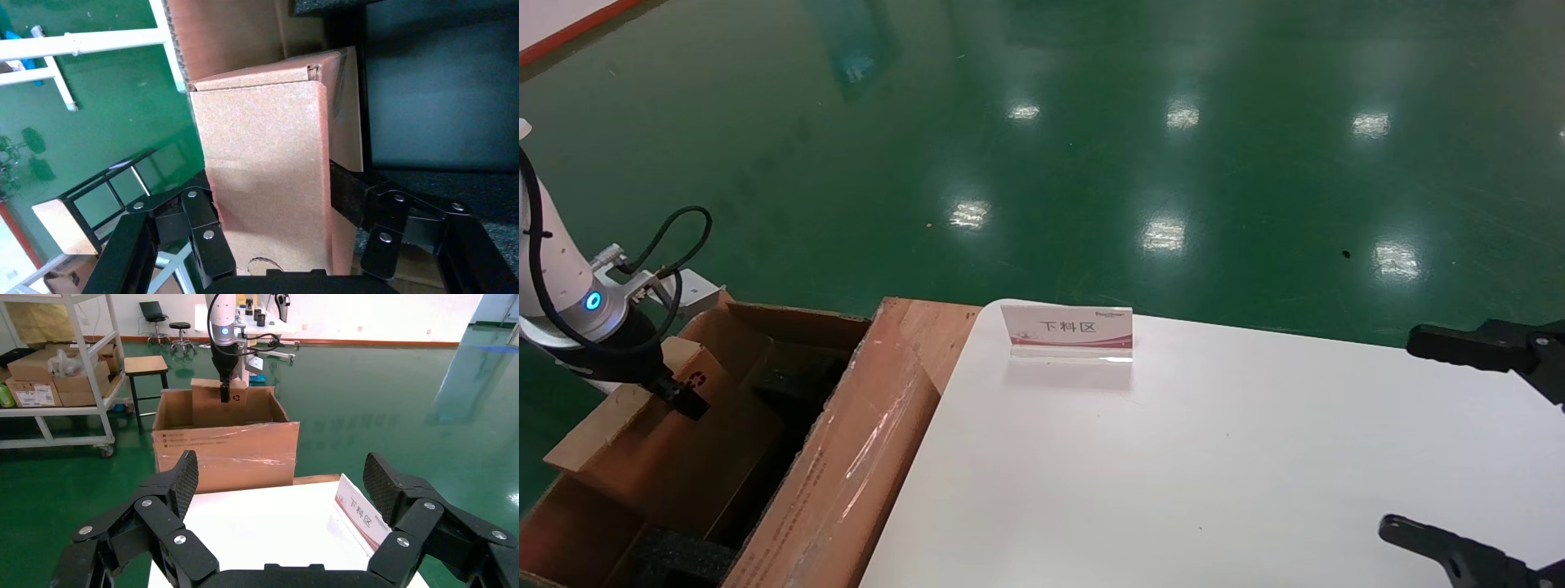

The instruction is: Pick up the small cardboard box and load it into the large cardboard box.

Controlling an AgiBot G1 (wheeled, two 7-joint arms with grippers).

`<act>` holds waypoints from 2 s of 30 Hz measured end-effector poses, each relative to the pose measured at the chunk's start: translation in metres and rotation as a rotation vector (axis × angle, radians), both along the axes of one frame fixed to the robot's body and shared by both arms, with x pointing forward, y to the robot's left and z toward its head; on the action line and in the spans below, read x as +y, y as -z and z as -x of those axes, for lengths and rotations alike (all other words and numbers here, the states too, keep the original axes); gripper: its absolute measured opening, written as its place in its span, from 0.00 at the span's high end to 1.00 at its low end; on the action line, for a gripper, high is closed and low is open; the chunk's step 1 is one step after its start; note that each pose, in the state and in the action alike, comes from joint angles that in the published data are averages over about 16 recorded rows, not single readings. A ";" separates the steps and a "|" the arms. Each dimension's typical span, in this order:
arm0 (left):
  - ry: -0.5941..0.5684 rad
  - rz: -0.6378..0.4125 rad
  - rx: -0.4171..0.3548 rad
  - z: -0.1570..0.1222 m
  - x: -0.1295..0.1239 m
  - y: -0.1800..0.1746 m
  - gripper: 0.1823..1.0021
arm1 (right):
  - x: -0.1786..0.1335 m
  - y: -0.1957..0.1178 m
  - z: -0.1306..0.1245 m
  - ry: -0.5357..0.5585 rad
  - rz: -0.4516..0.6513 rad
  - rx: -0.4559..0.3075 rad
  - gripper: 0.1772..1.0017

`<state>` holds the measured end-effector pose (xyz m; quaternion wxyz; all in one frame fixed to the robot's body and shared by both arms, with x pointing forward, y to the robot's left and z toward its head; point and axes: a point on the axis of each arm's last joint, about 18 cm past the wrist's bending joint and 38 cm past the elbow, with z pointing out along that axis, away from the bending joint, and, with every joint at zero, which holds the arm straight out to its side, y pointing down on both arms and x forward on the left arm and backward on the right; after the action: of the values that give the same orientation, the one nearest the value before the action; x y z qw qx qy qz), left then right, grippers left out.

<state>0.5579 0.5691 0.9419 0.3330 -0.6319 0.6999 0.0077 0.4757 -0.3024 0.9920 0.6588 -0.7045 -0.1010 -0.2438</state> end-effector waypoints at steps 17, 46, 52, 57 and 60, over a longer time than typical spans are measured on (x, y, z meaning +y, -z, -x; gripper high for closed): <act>0.003 -0.005 -0.002 0.000 0.000 -0.002 0.54 | 0.000 0.000 0.000 0.000 0.000 0.000 0.00; 0.390 0.031 -0.472 -0.021 -0.070 -0.101 0.01 | 0.000 0.000 0.000 0.000 -0.001 -0.001 0.00; 0.491 0.050 -0.471 -0.028 -0.097 -0.099 0.00 | 0.000 0.000 0.000 0.000 -0.001 -0.001 0.00; 0.598 0.107 -0.448 -0.034 -0.128 -0.090 0.00 | 0.000 0.000 0.000 0.000 -0.001 -0.001 0.00; 0.668 0.151 -0.428 -0.036 -0.148 -0.082 0.00 | 0.000 0.000 0.000 0.000 -0.001 -0.001 0.00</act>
<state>0.5938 0.4216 1.0242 0.4082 -0.3794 0.7802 -0.2842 0.4758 -0.3027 0.9924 0.6593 -0.7039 -0.1010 -0.2442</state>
